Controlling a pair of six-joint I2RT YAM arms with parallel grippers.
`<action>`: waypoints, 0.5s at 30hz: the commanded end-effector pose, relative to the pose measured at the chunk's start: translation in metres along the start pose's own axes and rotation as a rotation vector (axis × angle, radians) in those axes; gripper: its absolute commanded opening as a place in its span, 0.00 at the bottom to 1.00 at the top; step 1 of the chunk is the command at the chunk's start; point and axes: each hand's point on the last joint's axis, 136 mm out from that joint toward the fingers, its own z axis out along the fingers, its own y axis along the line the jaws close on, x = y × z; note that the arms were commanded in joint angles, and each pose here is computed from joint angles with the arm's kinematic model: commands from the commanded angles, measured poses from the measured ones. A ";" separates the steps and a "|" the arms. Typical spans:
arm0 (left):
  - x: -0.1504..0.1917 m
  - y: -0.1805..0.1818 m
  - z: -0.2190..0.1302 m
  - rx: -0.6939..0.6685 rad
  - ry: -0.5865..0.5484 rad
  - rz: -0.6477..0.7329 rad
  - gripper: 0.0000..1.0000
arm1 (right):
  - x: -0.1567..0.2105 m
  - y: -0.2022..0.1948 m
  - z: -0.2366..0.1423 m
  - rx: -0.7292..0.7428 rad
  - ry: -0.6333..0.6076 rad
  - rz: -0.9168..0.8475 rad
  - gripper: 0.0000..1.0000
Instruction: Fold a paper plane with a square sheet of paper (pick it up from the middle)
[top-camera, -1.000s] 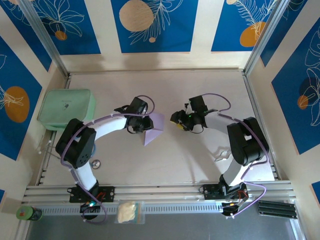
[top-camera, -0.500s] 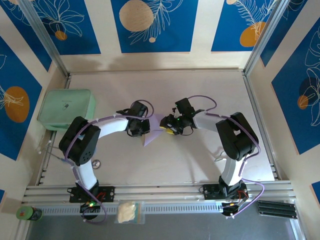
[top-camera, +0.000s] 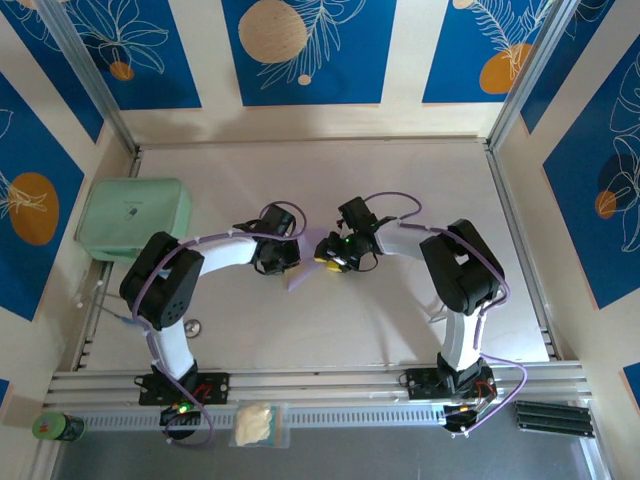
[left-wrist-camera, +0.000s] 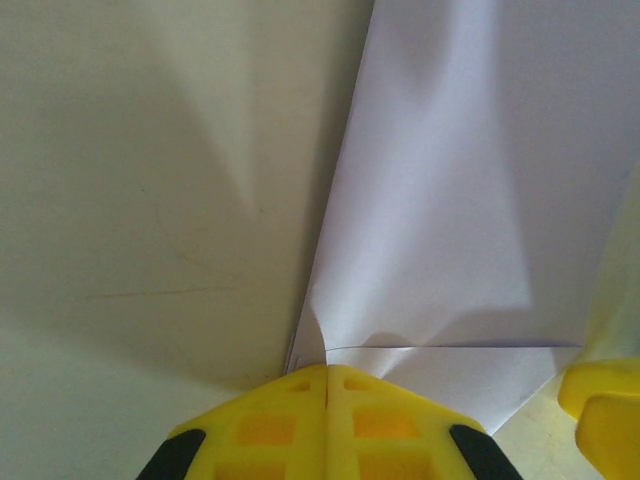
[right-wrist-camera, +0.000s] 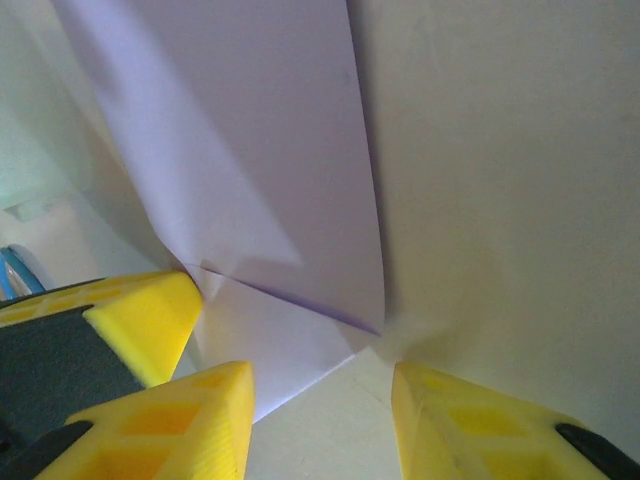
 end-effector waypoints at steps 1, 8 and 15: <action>0.017 0.032 0.011 -0.097 0.048 -0.026 0.01 | 0.003 0.002 0.004 0.010 0.026 0.012 0.39; 0.019 0.031 0.011 -0.095 0.055 -0.024 0.01 | 0.000 0.001 0.009 0.025 0.028 0.016 0.36; 0.020 0.032 0.011 -0.095 0.057 -0.023 0.01 | -0.002 0.016 0.009 -0.062 0.044 0.001 0.36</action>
